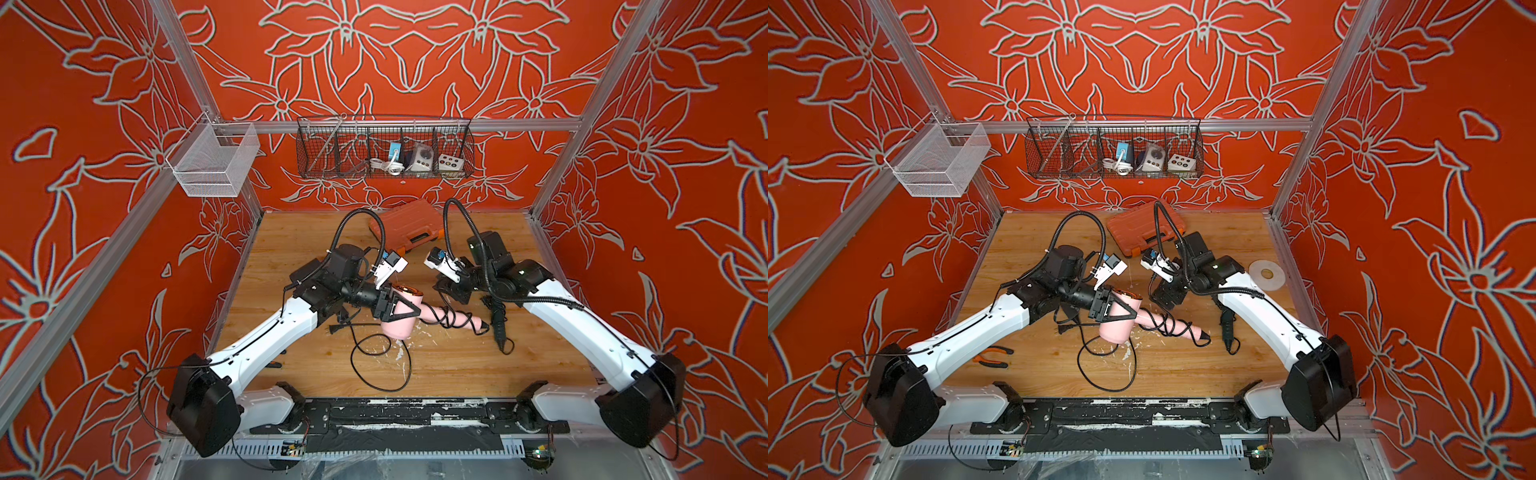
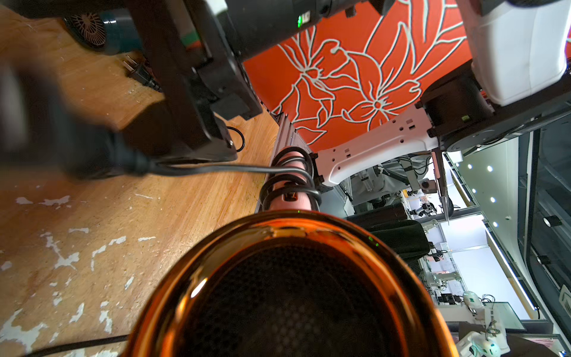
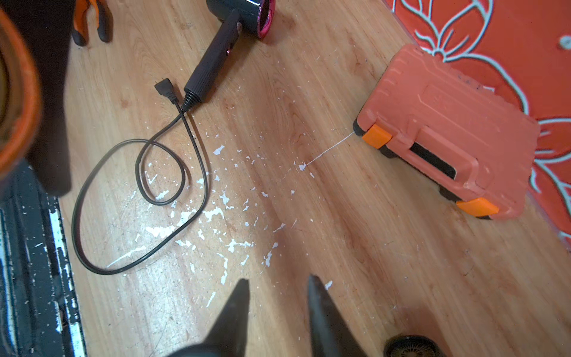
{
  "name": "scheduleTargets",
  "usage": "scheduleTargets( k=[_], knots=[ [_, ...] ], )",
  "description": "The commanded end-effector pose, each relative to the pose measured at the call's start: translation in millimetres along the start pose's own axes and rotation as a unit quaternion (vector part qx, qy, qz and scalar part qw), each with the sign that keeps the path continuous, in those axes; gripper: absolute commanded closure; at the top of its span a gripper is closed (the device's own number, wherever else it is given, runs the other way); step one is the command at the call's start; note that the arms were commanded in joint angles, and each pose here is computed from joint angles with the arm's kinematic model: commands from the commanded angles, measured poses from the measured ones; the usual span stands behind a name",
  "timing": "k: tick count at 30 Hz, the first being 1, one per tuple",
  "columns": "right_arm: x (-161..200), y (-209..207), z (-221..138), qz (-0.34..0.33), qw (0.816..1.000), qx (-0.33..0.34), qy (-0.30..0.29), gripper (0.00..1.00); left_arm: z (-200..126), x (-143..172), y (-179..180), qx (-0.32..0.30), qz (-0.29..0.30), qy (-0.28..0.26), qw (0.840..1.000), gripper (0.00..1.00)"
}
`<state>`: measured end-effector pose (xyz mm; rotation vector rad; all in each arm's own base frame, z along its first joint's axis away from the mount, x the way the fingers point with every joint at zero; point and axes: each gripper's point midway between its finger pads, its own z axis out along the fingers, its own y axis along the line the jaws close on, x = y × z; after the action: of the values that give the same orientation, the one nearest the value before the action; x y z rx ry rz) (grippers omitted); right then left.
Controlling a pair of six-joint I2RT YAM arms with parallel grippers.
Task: Wrap the cord around the hair dryer
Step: Wrap the power cord around the hair dryer.
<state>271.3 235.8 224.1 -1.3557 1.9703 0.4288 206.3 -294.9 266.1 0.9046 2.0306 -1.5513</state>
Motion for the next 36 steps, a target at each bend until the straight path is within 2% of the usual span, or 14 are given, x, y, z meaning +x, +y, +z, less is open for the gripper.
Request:
scheduleTargets(
  k=[1,10,16,24,28,36],
  knots=[
    [-1.7,-2.5,6.9,0.011,1.000,-0.007,-0.006,0.50,0.4,-7.2,-23.3,0.048,0.020,0.003,0.999,1.00],
    [10.0,-3.6,15.1,0.031,0.999,-0.014,0.029,0.15,5.3,-6.7,-17.8,0.059,-0.002,0.007,0.998,1.00],
    [21.6,-6.5,26.1,0.046,0.997,-0.014,0.066,0.02,8.2,-5.6,-13.8,0.062,-0.012,0.012,0.998,1.00],
    [34.2,-8.1,35.4,0.056,0.991,-0.019,0.120,0.02,12.2,-5.0,-7.7,0.062,-0.023,0.016,0.998,1.00],
    [46.7,-19.3,41.0,0.075,0.983,0.002,0.166,0.02,15.0,-4.5,-5.4,0.067,-0.030,0.018,0.997,1.00],
    [26.9,-19.7,48.2,0.107,0.984,-0.016,0.144,0.02,16.0,-3.1,-3.9,0.069,-0.034,0.019,0.997,1.00]
  ],
)
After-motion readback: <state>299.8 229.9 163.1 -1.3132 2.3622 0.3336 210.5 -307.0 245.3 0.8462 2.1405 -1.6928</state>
